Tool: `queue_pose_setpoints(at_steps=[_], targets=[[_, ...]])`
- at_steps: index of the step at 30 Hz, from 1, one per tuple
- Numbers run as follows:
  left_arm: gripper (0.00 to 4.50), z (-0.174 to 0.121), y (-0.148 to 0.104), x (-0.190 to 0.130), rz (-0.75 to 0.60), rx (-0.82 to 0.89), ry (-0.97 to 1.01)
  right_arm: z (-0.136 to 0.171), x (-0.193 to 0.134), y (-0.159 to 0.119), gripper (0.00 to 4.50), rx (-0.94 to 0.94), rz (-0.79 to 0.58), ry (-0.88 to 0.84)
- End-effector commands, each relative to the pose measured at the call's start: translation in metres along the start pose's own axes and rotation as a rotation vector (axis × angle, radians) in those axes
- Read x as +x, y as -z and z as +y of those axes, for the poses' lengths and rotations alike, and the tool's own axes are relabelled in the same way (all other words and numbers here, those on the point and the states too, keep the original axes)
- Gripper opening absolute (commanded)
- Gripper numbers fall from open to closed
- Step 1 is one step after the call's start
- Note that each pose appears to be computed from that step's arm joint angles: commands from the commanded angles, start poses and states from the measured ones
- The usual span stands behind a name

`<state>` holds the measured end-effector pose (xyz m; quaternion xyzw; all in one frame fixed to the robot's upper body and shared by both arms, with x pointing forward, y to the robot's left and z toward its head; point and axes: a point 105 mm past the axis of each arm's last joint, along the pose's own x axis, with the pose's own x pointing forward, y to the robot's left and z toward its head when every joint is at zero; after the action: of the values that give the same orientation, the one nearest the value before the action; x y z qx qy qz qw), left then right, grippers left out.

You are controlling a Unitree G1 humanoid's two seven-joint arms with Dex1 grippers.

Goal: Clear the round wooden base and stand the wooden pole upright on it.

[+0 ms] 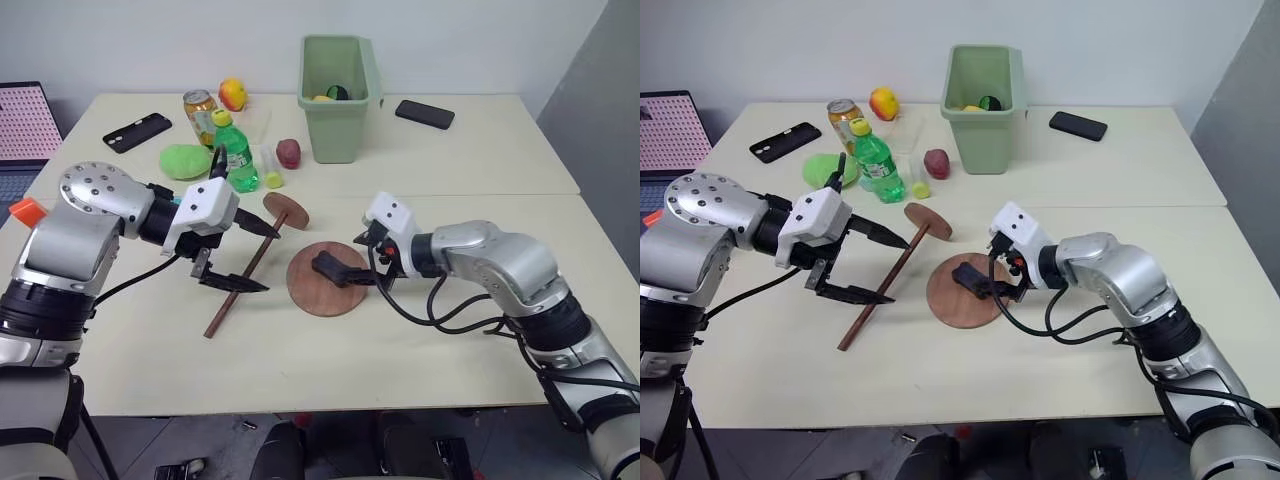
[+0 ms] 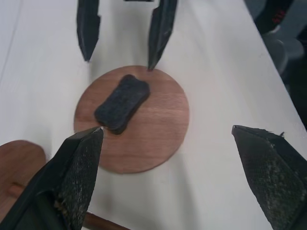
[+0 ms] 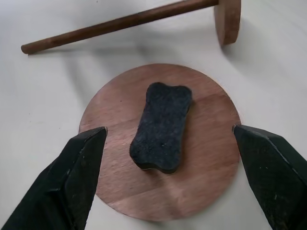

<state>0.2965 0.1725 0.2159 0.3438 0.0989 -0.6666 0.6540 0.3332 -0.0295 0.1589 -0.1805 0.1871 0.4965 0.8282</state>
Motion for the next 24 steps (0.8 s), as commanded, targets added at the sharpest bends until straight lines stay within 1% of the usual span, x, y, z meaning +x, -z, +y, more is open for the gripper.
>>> queue_pose_setpoints(at_steps=[1, 5, 8, 9, 11, 16, 17, 22, 24], targets=[[4.5, 0.001, -0.005, -0.009, 0.0, 0.054, -0.017, -0.004, 0.005, -0.006, 4.39, -0.021, 0.014, 0.05], [4.5, 0.003, -0.001, -0.008, 0.012, 0.043, -0.027, 0.004, 0.026, 0.003, 4.39, -0.033, 0.067, 0.059], [4.5, 0.003, 0.001, -0.007, 0.025, 0.038, -0.036, 0.007, 0.031, 0.008, 4.39, -0.026, 0.089, 0.054], [4.5, 0.002, 0.001, -0.007, 0.024, 0.032, -0.037, 0.01, 0.033, 0.01, 4.22, -0.031, 0.099, 0.051], [4.5, 0.0, 0.002, -0.007, 0.025, 0.025, -0.041, 0.012, 0.036, 0.013, 4.02, -0.048, 0.113, 0.05], [4.5, -0.001, 0.001, -0.007, 0.027, 0.011, -0.055, 0.009, 0.035, 0.014, 2.84, -0.06, 0.116, 0.071], [4.5, -0.001, 0.001, -0.008, 0.028, 0.01, -0.055, 0.009, 0.035, 0.014, 2.7, -0.06, 0.115, 0.072], [4.5, 0.001, 0.001, -0.004, 0.022, 0.005, -0.077, 0.007, 0.031, 0.011, 1.62, -0.081, 0.104, 0.079], [4.5, 0.002, 0.001, -0.003, 0.015, 0.001, -0.087, 0.006, 0.029, 0.01, 1.36, -0.078, 0.097, 0.079]])
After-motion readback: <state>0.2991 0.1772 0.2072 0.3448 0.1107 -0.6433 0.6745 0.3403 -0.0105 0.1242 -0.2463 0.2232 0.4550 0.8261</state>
